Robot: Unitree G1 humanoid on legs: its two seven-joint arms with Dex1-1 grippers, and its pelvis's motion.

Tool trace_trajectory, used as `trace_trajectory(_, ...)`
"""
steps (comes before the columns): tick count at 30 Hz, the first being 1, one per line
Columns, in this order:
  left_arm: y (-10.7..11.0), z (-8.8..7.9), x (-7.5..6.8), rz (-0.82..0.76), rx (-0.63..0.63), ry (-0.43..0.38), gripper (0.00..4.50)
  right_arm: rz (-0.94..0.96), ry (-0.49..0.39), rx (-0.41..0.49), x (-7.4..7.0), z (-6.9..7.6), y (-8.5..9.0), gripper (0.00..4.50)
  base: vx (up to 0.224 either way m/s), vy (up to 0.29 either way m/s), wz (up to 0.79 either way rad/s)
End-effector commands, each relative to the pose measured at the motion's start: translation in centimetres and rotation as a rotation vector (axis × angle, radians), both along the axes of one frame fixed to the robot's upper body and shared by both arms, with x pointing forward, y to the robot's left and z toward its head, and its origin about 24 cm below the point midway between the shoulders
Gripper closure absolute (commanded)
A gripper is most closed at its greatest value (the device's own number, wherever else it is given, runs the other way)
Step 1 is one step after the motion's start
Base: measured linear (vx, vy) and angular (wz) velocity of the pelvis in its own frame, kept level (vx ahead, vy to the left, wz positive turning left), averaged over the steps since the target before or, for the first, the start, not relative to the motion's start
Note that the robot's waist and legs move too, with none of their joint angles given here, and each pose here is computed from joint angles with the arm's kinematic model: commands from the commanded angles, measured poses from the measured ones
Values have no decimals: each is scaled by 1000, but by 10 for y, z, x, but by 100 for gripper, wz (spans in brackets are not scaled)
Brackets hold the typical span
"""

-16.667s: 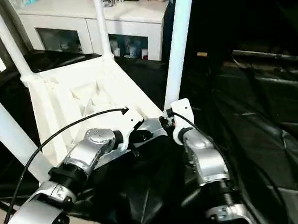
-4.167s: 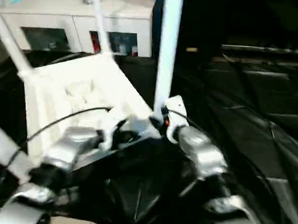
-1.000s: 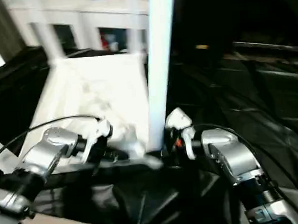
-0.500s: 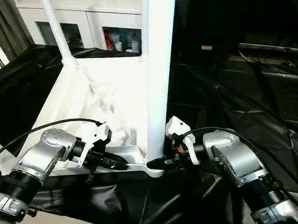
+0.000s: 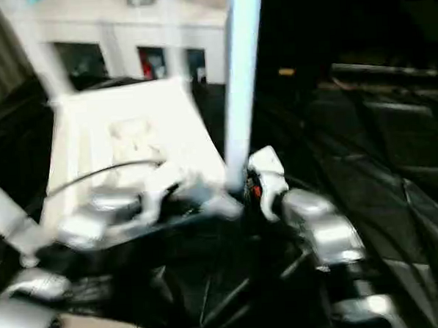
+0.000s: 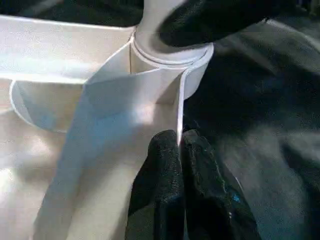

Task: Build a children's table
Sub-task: Rotate leg to tighten

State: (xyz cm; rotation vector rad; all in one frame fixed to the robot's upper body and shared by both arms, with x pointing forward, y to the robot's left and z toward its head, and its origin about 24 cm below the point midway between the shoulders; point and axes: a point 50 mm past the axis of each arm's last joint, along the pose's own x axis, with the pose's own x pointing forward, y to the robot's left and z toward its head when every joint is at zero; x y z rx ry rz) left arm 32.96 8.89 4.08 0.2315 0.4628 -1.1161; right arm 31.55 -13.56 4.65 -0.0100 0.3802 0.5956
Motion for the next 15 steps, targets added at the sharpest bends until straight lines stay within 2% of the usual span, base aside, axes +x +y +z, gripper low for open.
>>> trace_trajectory(1, 1, -2, 8, 120, 29, -26, 450, -97, 124, 2, -6, -23, 7, 251, 0, 0, 0)
trace_trajectory(4, -17, 0, 9, 148, 9, -56, 450, -205, 146, 34, -7, -29, 19, 251, 0, 0, 0)
trace_trajectory(6, -31, -1, 6, 85, 11, -66, 450, -176, 96, 38, -5, -23, 32, 251, 0, 0, 0)
trace_trajectory(10, -31, -1, 3, 27, 19, -67, 450, -113, 65, 79, -3, -15, 38, 251, 0, 0, 0)
trace_trajectory(11, -27, -2, 2, 20, 28, -64, 450, -79, 29, 81, -2, -10, 40, 251, 0, 0, 0)
trace_trajectory(12, -25, -2, 2, 11, 31, -71, 450, -72, 20, 77, -1, -8, 39, 196, 0, 0, 0)
trace_trajectory(15, -17, -5, -1, -38, 42, -54, 450, 26, 13, 84, -2, -1, 41, 173, 0, 0, 0)
